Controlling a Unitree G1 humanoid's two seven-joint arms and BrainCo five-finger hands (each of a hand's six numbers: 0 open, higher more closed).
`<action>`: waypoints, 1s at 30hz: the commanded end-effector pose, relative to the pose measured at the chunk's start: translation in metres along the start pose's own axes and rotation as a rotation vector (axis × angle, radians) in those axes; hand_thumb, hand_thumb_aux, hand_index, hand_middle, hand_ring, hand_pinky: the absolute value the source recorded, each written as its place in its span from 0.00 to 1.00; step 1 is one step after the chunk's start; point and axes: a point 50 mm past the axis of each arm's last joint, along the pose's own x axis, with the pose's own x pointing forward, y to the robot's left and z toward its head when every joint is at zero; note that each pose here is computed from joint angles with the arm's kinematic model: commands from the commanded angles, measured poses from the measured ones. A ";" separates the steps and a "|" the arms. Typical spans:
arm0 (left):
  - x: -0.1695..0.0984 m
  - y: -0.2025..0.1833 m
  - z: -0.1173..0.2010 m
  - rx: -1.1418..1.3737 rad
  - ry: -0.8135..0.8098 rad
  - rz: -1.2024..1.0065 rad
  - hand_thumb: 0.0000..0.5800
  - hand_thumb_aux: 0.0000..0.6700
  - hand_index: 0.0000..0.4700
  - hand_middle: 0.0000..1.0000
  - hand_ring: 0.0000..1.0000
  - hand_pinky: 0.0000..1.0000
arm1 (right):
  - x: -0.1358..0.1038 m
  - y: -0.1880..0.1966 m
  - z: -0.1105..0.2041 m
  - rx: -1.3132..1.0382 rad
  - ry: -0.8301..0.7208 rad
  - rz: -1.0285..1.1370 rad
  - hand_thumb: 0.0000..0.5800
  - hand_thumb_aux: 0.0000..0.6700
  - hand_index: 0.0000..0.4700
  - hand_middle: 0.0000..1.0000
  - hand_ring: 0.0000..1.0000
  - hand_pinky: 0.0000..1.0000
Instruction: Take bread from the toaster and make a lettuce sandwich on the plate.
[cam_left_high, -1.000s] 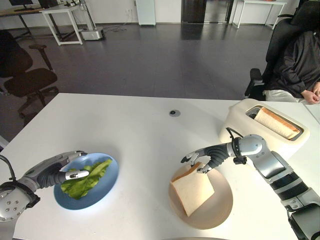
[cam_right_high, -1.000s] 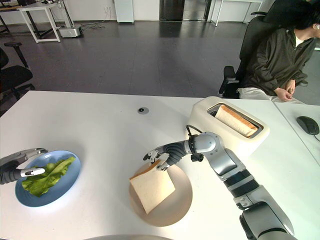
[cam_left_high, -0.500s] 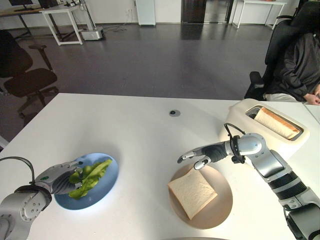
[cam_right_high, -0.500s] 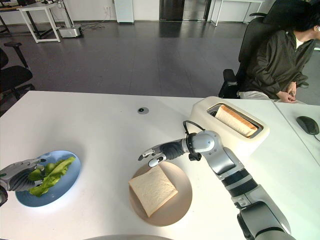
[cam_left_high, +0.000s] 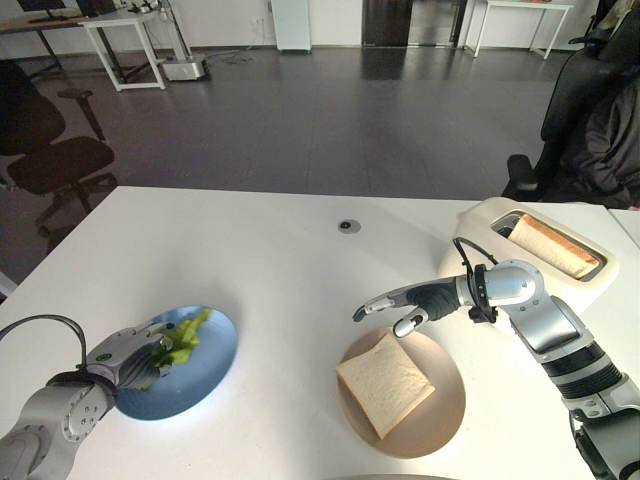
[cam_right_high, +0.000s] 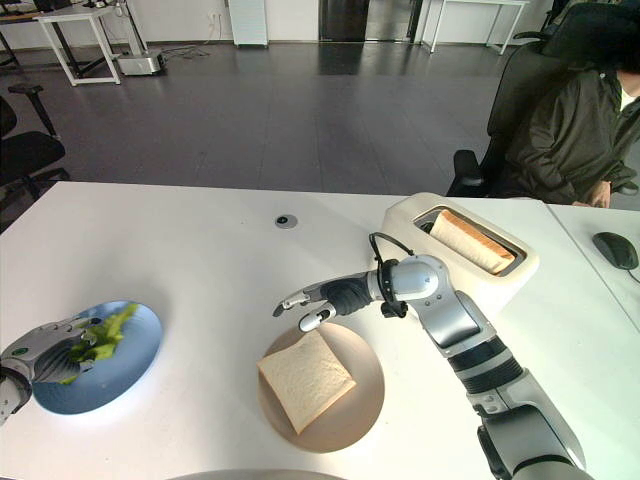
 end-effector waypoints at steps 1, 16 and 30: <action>0.002 -0.002 0.001 0.019 -0.014 -0.006 1.00 1.00 1.00 0.00 0.00 0.00 | -0.004 -0.001 0.001 0.007 -0.006 -0.017 0.00 0.00 0.00 0.00 0.00 0.00; -0.054 0.094 0.039 -0.033 -0.287 0.410 1.00 1.00 1.00 0.00 0.00 0.00 | -0.026 -0.007 -0.003 0.028 0.008 -0.119 0.00 0.00 0.00 0.00 0.00 0.00; -0.023 0.036 0.249 0.041 -1.032 0.249 1.00 1.00 1.00 0.00 0.00 0.00 | -0.105 -0.024 -0.012 0.025 0.120 -0.505 0.00 0.00 0.00 0.00 0.00 0.00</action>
